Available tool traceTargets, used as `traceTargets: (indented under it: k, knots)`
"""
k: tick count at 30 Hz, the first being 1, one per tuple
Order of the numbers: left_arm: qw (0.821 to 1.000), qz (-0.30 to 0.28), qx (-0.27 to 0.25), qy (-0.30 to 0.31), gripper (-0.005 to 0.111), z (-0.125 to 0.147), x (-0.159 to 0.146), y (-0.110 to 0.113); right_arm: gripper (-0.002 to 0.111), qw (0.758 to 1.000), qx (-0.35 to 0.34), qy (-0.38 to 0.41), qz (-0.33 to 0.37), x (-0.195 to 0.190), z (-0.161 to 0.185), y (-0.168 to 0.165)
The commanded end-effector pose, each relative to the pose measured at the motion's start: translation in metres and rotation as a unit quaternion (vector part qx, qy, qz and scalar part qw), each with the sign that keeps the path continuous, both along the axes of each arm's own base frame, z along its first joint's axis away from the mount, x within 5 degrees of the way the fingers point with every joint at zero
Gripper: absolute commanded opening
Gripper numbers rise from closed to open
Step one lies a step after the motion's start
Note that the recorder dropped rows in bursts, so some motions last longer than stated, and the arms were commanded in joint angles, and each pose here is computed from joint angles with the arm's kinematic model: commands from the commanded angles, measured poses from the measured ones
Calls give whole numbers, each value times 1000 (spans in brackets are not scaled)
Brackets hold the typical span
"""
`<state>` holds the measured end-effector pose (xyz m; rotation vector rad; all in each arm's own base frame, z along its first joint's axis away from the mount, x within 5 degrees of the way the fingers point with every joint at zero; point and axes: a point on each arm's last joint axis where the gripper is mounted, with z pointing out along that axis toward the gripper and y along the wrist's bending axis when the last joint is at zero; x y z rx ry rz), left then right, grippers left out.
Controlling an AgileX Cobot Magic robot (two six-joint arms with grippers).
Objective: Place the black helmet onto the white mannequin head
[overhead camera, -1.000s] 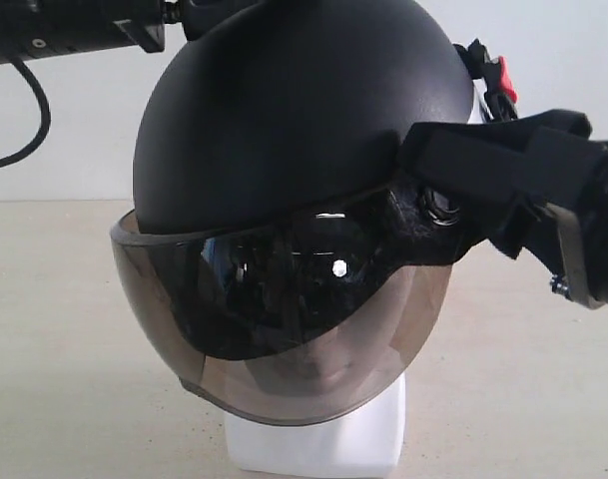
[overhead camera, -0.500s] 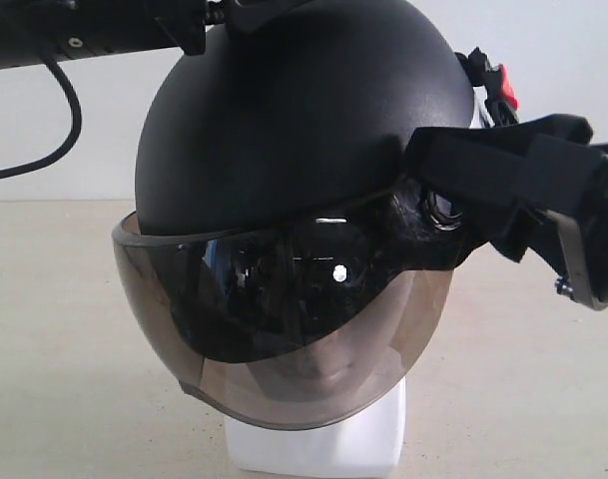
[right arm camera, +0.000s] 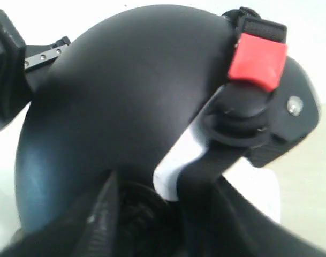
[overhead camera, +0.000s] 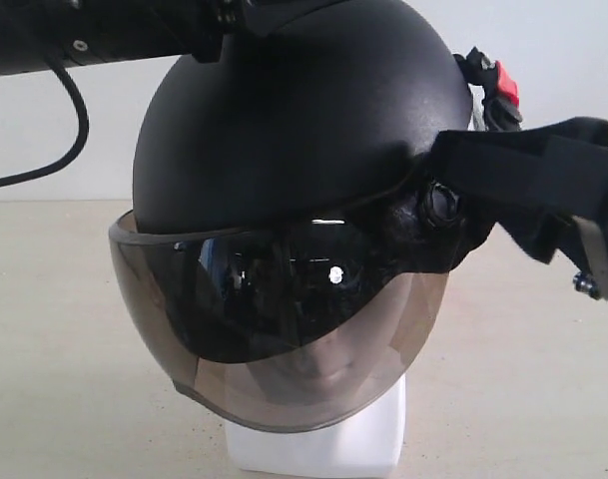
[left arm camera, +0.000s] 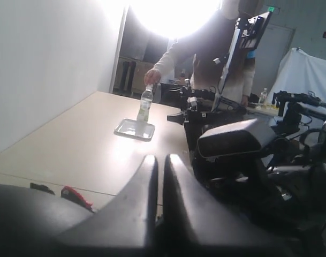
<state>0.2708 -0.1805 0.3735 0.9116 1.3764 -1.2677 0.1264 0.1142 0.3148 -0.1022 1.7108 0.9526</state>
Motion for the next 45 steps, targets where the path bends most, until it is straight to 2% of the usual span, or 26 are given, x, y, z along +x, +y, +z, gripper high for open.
traceTargets:
  k: [1, 3, 8, 13, 23, 31, 37, 42, 45]
  knots:
    - [997, -4, 73, 36, 4, -35, 6, -10, 36, 1000, -17, -4, -7, 0, 0, -2]
    - [997, -4, 73, 36, 4, -35, 6, -10, 45, 1000, -11, 2, -13, 1, 0, -3]
    - [997, -4, 73, 36, 4, -35, 6, -10, 45, 999, -2, 10, -52, 5, 0, -9]
    - [997, -9, 71, 38, 4, -35, 5, -10, 51, 992, -16, 43, -115, 10, -7, -19]
    - [997, -11, 71, 38, 4, -35, 5, -11, 54, 988, -18, 55, -146, 12, -7, -24]
    - [997, -11, 71, 38, 4, -35, 5, -11, 54, 990, 0, 29, -137, 13, 15, -21]
    - [997, -11, 70, 41, 4, -35, 5, -11, 54, 991, -3, 25, -134, 13, 16, -20]
    - [996, -12, 71, 44, 4, -35, 5, -11, 54, 992, -66, -25, -104, 11, 24, -17]
    - [996, -12, 71, 44, 4, -35, 5, -11, 54, 993, -65, -29, -89, 10, 33, -14]
